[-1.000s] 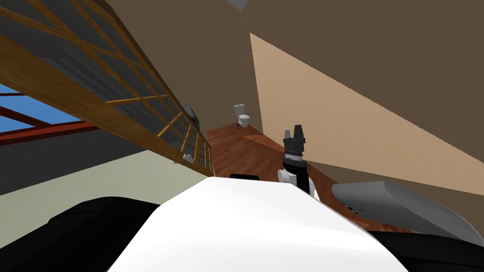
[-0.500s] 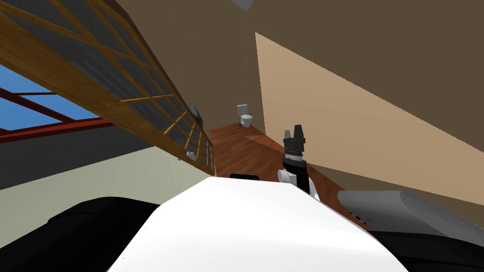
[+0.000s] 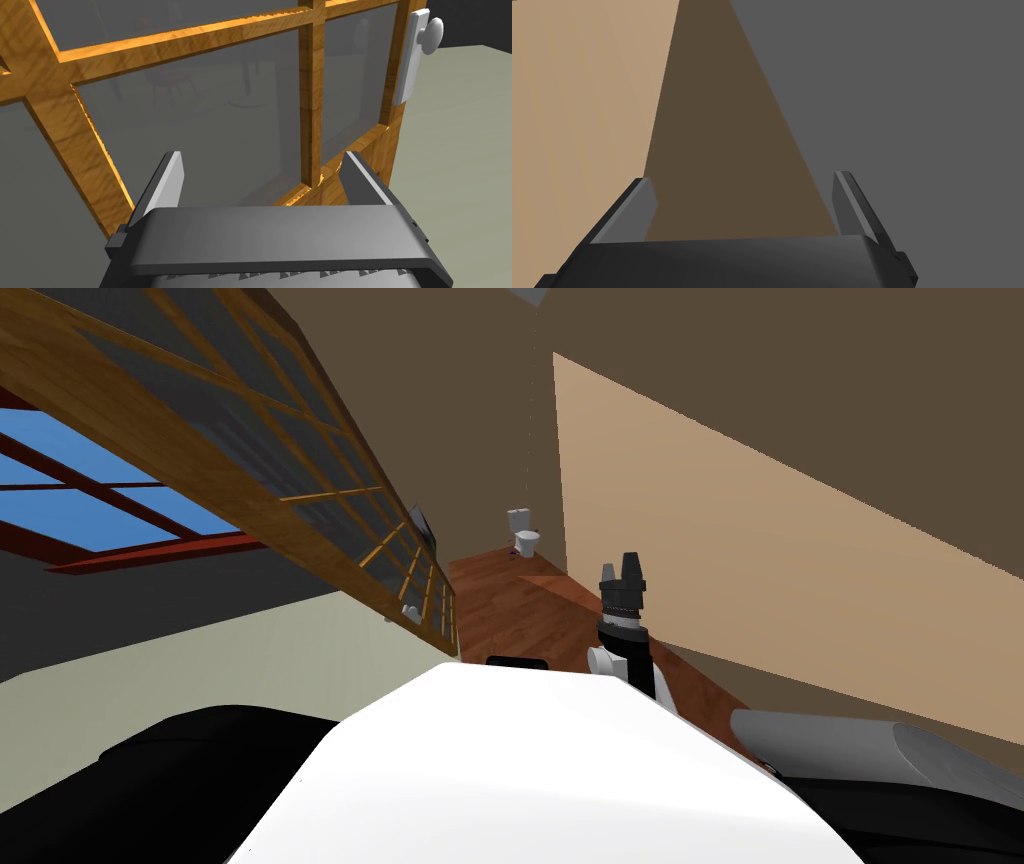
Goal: Push the door open
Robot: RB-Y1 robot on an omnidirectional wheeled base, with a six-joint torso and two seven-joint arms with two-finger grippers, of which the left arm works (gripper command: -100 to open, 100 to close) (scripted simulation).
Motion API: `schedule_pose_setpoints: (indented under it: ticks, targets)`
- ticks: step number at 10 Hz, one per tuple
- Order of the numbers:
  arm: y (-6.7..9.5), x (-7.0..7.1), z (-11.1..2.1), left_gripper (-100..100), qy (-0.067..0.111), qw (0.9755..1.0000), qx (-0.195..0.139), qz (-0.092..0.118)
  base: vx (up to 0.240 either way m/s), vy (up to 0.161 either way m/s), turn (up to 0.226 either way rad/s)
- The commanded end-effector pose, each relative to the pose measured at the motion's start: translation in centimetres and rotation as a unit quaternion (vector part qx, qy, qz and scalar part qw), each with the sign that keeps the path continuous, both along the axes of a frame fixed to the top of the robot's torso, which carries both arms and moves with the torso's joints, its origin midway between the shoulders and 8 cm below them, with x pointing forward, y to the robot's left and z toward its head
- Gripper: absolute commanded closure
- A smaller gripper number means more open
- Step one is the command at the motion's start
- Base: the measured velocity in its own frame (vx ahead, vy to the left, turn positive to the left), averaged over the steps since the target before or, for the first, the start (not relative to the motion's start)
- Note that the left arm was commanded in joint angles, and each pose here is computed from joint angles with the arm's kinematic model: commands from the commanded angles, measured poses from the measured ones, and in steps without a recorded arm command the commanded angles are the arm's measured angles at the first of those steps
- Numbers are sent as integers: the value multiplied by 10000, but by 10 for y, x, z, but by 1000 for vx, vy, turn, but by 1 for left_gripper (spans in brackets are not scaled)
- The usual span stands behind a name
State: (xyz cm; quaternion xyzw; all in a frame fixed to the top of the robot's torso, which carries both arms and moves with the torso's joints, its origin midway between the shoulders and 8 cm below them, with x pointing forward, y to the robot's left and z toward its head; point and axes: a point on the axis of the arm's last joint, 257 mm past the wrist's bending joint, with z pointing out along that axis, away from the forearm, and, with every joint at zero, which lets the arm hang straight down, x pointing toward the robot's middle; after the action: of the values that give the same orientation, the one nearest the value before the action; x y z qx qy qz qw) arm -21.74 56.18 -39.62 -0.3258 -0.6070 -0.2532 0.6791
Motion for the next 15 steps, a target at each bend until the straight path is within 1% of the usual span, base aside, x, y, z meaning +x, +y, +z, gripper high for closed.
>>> schedule_pose_setpoints:
  ticks: [1,3,4,7,8,13,14,15]
  targets:
    - [1,2,-1,-100,8,10000,-6,-31,-1,13,23]
    - [1,2,-1,-100,8,10000,-6,-31,-5,-21,16]
    - [2,5,-1,-100,19,10000,-15,-77,9,10,53]
    - [2,5,-1,-100,19,10000,-15,-77,3,-1,23]
    - [4,8,-1,-100,29,9999,-23,-125,12,14,49]
    - [4,8,-1,-100,29,9999,-23,-125,2,-2,13]
    - [5,11,-1,-100,39,9998,-32,-173,8,11,30]
    - [5,11,-1,-100,39,9998,-32,-173,6,8,22]
